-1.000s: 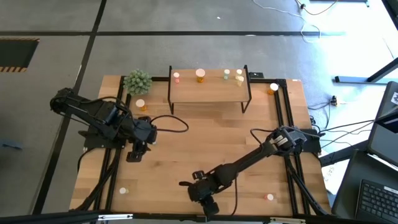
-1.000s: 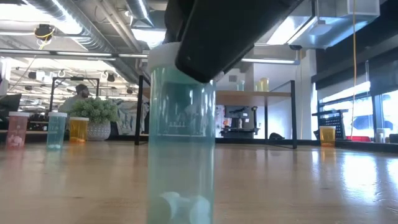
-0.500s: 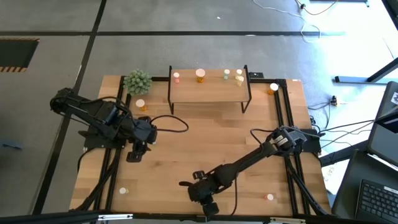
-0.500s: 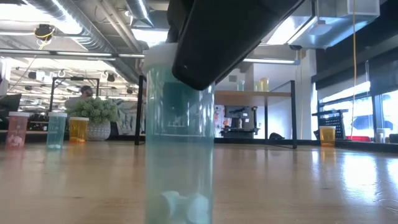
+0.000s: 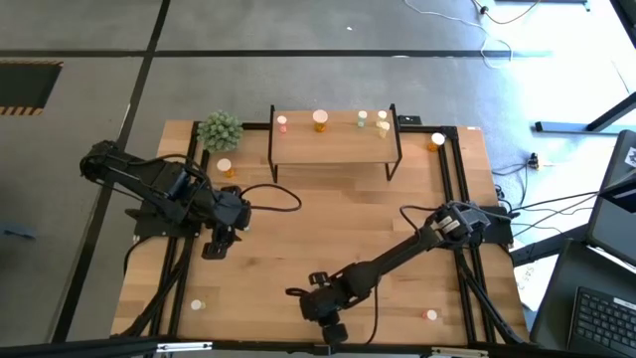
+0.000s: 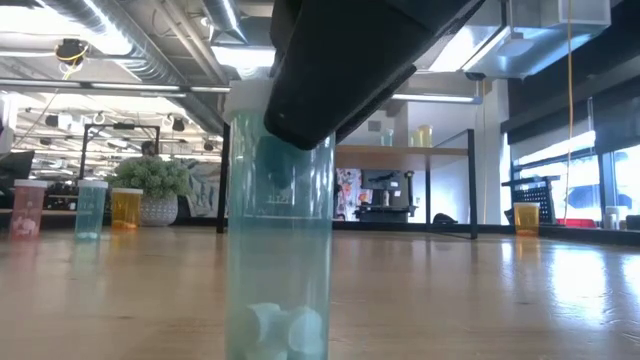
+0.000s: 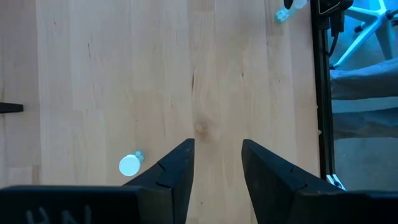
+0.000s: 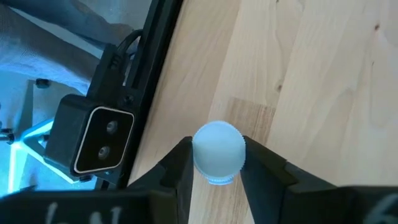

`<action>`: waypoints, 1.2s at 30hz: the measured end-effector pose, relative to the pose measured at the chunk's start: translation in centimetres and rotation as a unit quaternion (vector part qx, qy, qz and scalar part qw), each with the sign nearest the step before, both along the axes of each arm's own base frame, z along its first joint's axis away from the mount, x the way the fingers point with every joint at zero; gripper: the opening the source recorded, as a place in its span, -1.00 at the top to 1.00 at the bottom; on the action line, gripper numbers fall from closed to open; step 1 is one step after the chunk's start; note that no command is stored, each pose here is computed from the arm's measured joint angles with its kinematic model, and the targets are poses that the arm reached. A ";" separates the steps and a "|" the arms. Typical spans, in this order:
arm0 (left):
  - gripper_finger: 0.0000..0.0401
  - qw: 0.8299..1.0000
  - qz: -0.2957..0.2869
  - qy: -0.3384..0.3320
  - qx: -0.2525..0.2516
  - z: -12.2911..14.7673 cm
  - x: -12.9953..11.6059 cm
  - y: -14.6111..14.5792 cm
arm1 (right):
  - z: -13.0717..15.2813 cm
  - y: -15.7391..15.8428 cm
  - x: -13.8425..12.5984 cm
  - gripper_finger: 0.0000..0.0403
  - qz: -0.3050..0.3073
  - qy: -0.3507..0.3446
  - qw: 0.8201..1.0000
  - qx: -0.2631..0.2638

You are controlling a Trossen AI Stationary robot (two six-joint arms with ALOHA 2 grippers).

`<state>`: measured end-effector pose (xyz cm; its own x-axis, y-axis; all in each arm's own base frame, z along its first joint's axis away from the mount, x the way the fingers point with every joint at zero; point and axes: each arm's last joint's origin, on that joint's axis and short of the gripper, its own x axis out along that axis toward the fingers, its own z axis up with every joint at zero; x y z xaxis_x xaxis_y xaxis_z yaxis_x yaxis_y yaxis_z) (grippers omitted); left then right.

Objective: Pick and place medicine bottles onto shelf by color
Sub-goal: Put the bottom blue medicine bottle on the shelf

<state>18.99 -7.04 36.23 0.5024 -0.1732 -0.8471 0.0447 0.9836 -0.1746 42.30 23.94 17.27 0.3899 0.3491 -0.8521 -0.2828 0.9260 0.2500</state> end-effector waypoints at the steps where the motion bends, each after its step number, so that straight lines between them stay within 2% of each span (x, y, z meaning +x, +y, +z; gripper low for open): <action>1: 0.36 1.000 0.000 0.000 0.000 0.0 0.0 0.0 | 0.0 -0.1 0.0 0.42 -0.002 0.002 1.000 0.001; 22: 0.36 1.000 -0.011 -0.002 0.007 0.0 0.0 0.0 | 3.6 -2.5 0.7 0.41 -0.018 0.047 0.998 -0.037; 36: 0.36 1.000 0.001 -0.012 0.022 0.1 -0.2 0.2 | 8.8 -5.8 2.0 0.41 -0.057 0.042 0.997 -0.035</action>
